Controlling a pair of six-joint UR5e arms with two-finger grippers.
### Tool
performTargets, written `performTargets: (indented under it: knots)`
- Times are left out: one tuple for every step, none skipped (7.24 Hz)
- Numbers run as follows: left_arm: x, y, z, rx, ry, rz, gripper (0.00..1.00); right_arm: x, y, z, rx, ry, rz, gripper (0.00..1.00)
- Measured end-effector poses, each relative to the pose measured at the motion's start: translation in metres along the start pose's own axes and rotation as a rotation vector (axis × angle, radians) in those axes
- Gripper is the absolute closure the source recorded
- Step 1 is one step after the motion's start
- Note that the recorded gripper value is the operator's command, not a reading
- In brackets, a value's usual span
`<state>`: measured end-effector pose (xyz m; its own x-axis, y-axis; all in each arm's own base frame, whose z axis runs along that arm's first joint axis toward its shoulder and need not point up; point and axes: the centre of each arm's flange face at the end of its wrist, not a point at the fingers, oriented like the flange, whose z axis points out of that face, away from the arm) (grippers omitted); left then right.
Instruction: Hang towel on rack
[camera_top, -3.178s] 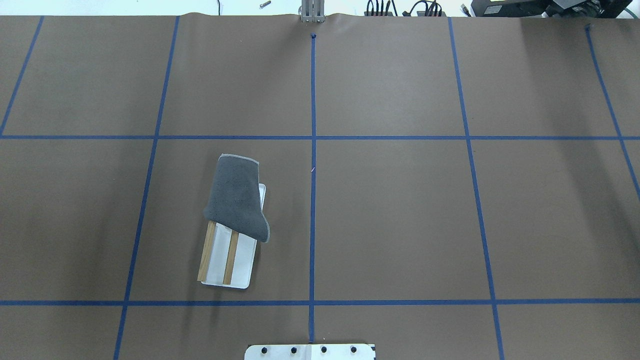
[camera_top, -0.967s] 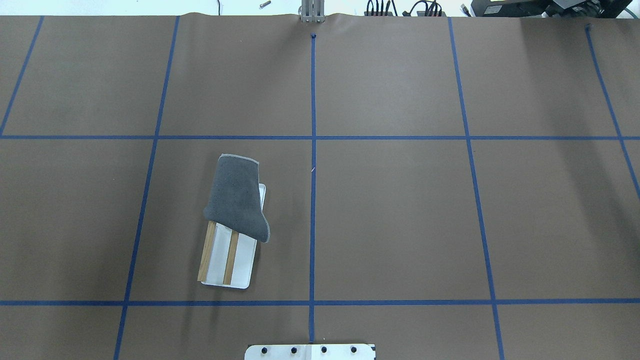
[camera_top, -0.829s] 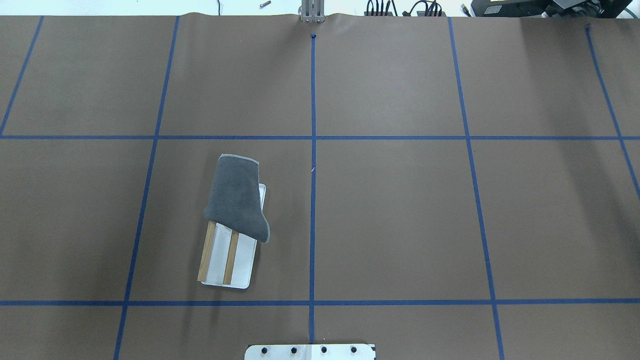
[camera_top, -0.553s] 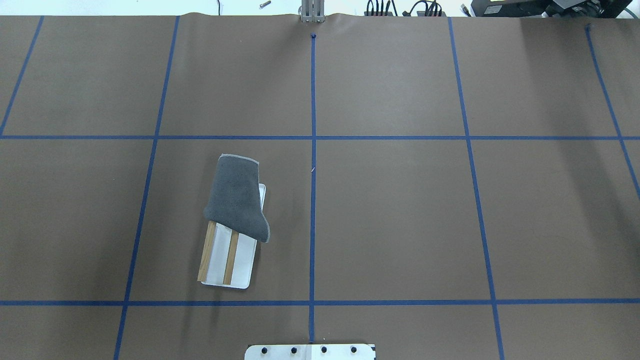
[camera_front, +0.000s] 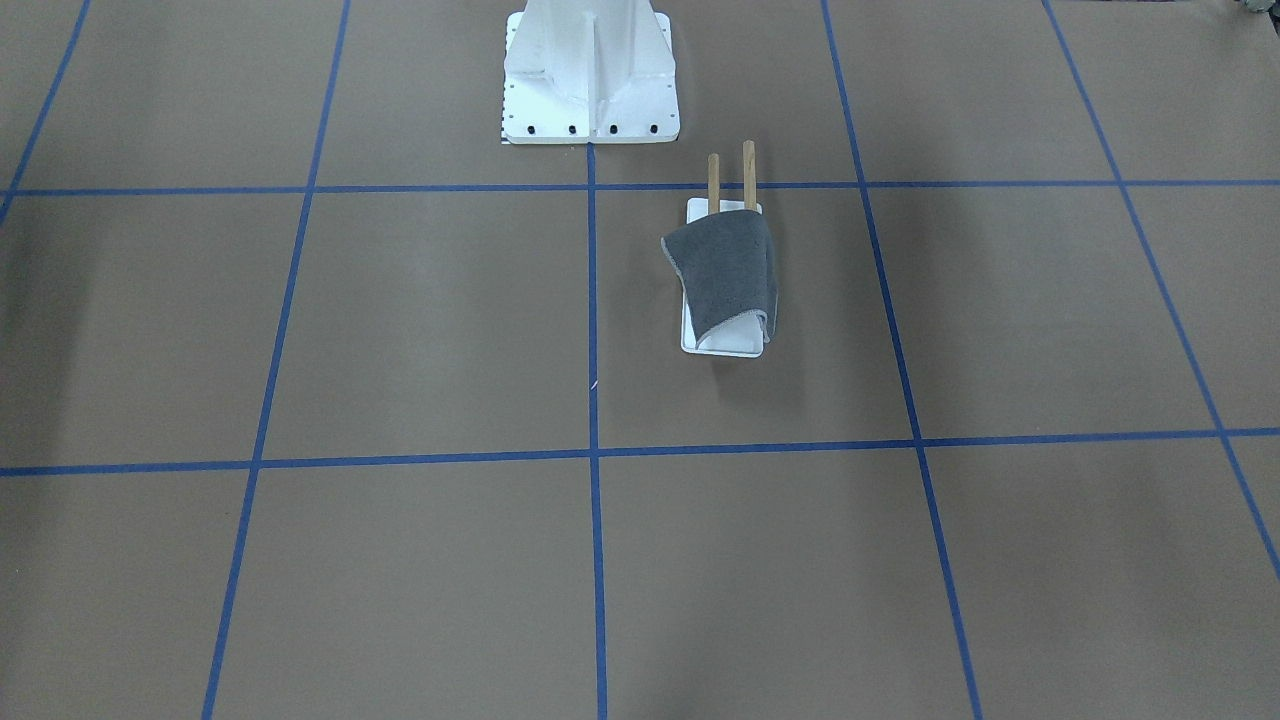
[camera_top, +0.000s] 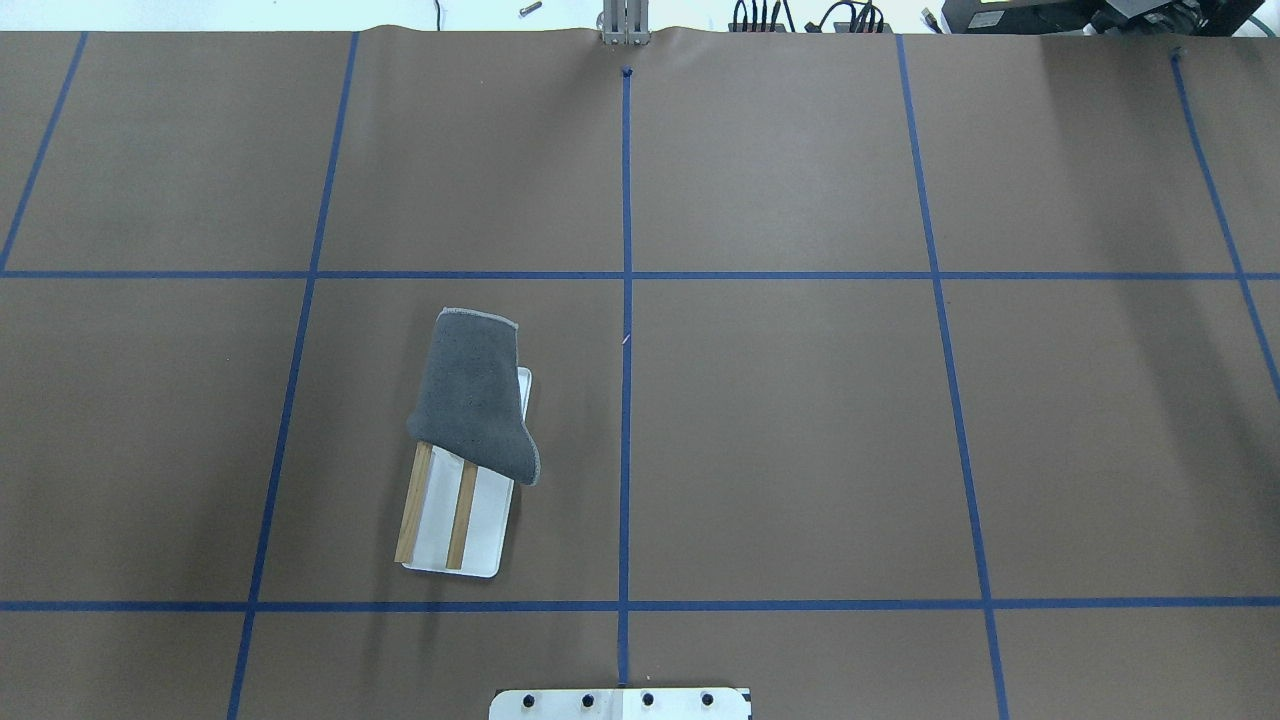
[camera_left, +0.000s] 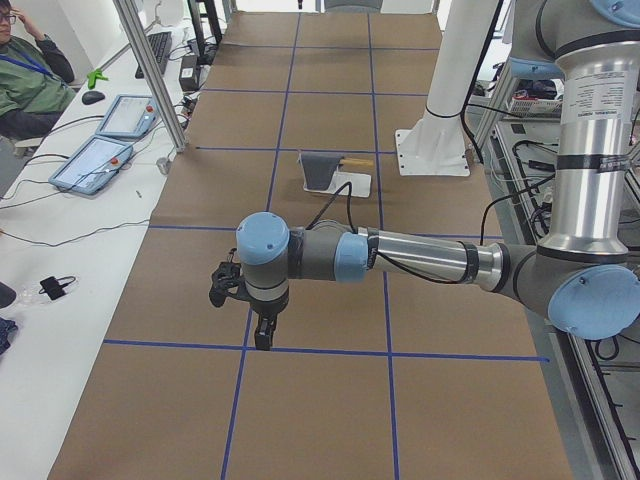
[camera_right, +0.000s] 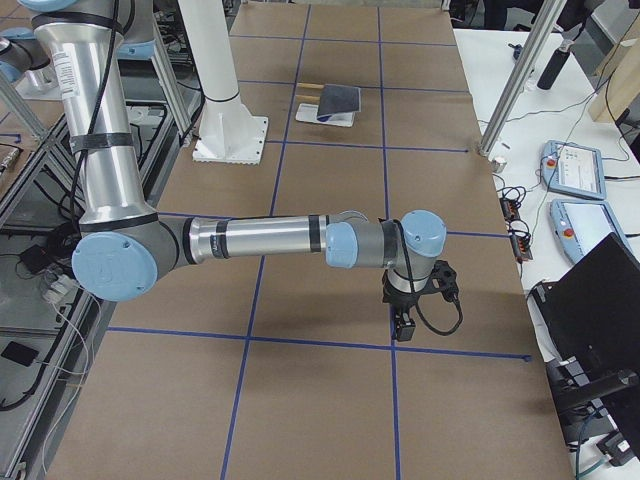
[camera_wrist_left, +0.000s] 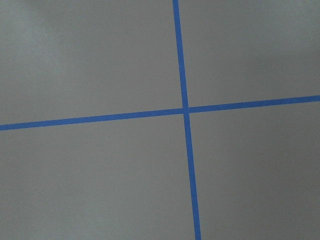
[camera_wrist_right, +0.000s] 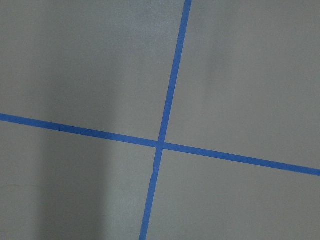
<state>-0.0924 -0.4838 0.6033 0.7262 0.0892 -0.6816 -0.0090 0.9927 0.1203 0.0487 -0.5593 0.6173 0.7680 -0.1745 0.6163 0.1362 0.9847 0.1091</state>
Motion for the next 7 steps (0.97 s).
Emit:
performTargets:
  knots:
    - [-0.001,0.000,0.000,-0.001,0.000,-0.001,0.02,0.000,0.000,0.000,0.000,0.000,-0.001,0.00]
    - [-0.002,0.002,0.002,-0.004,0.000,-0.004,0.02,0.000,0.001,0.001,0.000,-0.001,0.000,0.00]
    - [-0.003,0.005,0.004,-0.008,0.000,-0.007,0.02,0.001,0.002,0.001,-0.002,-0.001,0.001,0.00]
    - [-0.006,0.009,0.007,-0.014,0.000,-0.012,0.02,0.002,0.004,0.003,-0.004,-0.002,0.003,0.00]
    - [-0.009,0.013,0.010,-0.021,0.001,-0.020,0.02,0.003,0.007,0.006,-0.008,-0.003,0.007,0.00]
    - [-0.010,0.015,0.012,-0.025,0.001,-0.024,0.02,0.004,0.009,0.008,-0.011,-0.004,0.010,0.00]
    - [-0.011,0.017,0.013,-0.028,0.002,-0.027,0.02,0.005,0.012,0.010,-0.015,-0.005,0.013,0.00]
